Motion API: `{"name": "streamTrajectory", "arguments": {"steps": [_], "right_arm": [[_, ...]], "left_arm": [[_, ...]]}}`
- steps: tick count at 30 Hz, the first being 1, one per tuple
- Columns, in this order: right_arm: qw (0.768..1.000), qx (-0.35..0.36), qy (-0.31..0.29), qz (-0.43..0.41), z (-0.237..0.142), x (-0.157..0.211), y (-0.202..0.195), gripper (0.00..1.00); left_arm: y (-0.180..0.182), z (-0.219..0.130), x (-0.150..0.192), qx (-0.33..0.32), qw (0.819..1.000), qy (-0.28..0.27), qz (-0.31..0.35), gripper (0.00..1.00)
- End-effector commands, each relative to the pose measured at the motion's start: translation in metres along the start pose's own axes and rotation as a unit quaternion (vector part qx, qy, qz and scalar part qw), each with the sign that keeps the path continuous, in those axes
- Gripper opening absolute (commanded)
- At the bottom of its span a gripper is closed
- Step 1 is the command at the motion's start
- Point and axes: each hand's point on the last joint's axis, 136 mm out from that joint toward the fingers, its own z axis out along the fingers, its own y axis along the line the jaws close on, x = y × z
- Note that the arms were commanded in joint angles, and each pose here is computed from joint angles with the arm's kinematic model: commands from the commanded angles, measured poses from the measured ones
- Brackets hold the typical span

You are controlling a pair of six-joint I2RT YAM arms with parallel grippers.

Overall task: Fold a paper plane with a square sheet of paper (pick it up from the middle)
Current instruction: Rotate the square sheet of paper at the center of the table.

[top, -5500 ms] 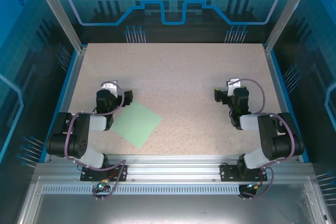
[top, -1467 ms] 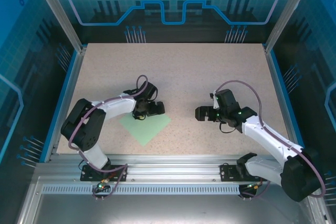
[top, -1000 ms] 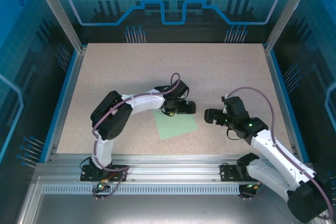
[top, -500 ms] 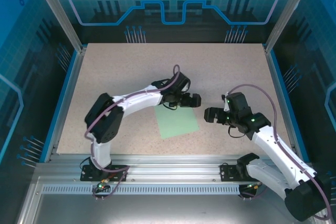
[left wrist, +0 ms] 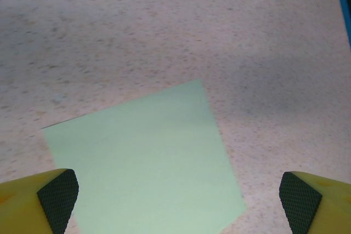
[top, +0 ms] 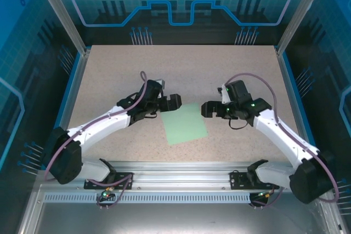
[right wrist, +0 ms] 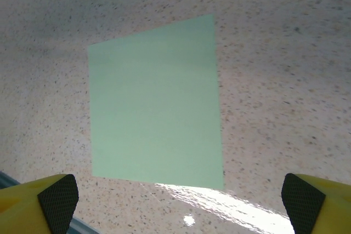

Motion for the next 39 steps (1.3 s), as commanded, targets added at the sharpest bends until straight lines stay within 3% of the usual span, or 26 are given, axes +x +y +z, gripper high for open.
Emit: {"name": "streamTrajectory", "arguments": {"steps": [1, 8, 15, 23, 32, 39], "right_arm": [[0.999, -0.028, 0.026, -0.030, 0.012, -0.003, 0.025, 1.00], [0.993, -0.029, 0.094, -0.071, 0.065, -0.002, 0.057, 0.99], [0.985, -0.025, 0.148, -0.085, 0.114, 0.002, 0.075, 0.99], [0.983, -0.012, 0.172, -0.069, 0.146, 0.000, 0.077, 0.99], [0.979, 0.036, 0.197, -0.038, 0.172, 0.011, 0.053, 0.99], [0.976, 0.086, 0.201, -0.014, 0.168, 0.023, 0.013, 0.99]], "left_arm": [[0.015, -0.008, -0.013, -0.019, 0.998, -0.052, -0.017, 0.98], [0.051, -0.021, -0.003, -0.028, 0.991, -0.121, -0.048, 0.98], [0.078, -0.027, 0.010, -0.081, 0.992, -0.085, -0.052, 0.98], [0.082, -0.025, 0.012, -0.069, 0.991, -0.089, -0.076, 0.99], [0.087, -0.023, 0.018, -0.075, 0.991, -0.077, -0.078, 0.98], [0.083, -0.022, 0.021, -0.061, 0.993, -0.069, -0.072, 0.99]]}}
